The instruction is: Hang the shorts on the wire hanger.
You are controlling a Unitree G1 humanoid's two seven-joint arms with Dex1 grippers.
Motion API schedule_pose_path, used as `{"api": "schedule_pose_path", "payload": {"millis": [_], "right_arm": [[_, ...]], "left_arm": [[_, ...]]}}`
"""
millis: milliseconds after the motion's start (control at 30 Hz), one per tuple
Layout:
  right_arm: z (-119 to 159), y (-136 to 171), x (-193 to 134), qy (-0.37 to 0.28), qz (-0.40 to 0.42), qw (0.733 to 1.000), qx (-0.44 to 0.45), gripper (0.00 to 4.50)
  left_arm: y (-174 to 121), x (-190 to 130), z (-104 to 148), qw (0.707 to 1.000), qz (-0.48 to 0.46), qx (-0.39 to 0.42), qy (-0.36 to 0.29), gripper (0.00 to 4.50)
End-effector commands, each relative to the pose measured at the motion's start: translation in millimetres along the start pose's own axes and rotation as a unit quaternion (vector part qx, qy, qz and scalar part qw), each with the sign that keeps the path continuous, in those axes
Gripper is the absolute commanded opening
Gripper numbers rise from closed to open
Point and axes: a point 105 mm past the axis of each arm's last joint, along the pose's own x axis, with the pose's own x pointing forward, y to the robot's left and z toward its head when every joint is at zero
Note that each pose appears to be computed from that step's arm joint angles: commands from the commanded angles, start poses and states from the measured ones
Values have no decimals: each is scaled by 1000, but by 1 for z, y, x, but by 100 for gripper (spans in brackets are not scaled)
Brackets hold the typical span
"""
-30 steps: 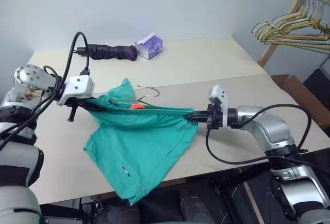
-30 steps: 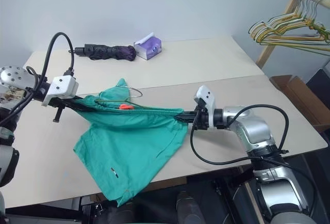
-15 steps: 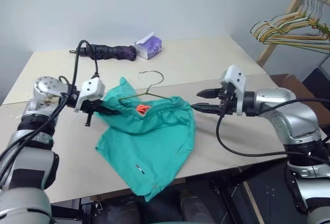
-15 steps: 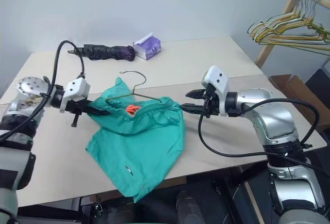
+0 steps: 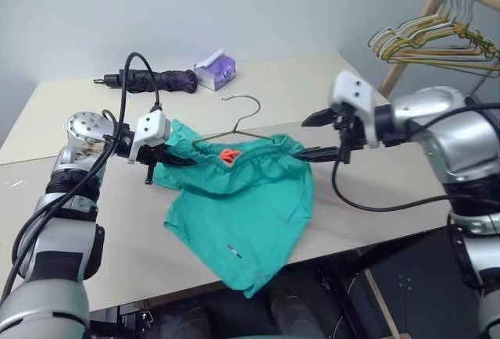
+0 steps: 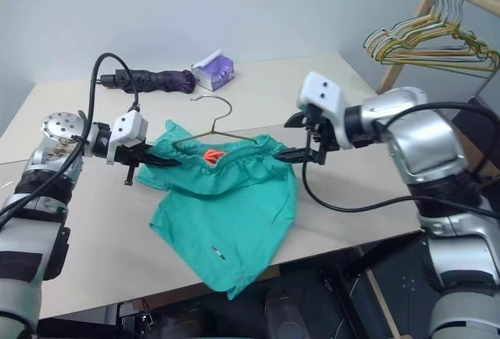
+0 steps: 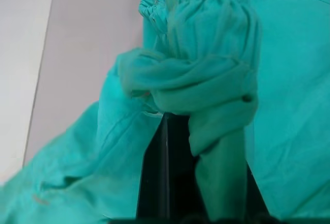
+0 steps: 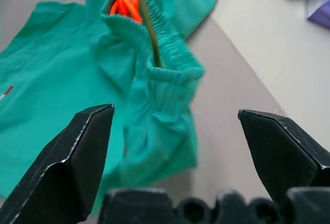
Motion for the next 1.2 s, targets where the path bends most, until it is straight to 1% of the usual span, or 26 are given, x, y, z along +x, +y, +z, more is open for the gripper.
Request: {"api": "schedule_pose_path", "payload": {"millis": [33,100,167,333,467,500,600,800,833,900,967,1000,1133,1200], "right_arm": [[3,-10,14,31,-7,999,-7,432],[4,-13,18,34,-9,999,-6,389],[6,-15,20,33,-8,999,-7,322],[11,-14,17,23,-5,1000,-10,135],[15,-11,14,11,2,1000,-10,5],[16,-9,13,9,7,1000,-12,1],[17,-2,11,0,21,1000,-16,0],[14,6,4,-12,27,1000,-5,0],[13,7,3,-12,27,1000,-3,0],[6,10,-2,-14,19,1000,13,0],[-3,15,-9,-17,8,999,34,0],[-5,17,-13,-20,2,999,46,0],[-22,27,-27,-29,-40,993,104,0],[-33,34,-34,-25,-71,988,137,0]], "left_arm": [[9,-3,23,999,16,39,-28,0],[8,-2,24,999,15,41,-31,0],[8,-1,25,998,14,43,-33,0],[6,-3,25,998,16,43,-34,0],[5,-3,24,998,15,43,-32,0],[5,-2,24,998,15,43,-32,0],[6,-1,26,998,8,44,-33,78],[14,-6,34,997,25,61,-40,279],[15,-7,35,997,31,64,-40,305],[24,-17,38,995,59,67,-35,373],[32,-29,41,993,92,70,-31,432],[35,-34,42,991,105,71,-31,448],[54,-52,52,975,197,93,-46,448],[58,-58,60,967,223,105,-61,448]]}}
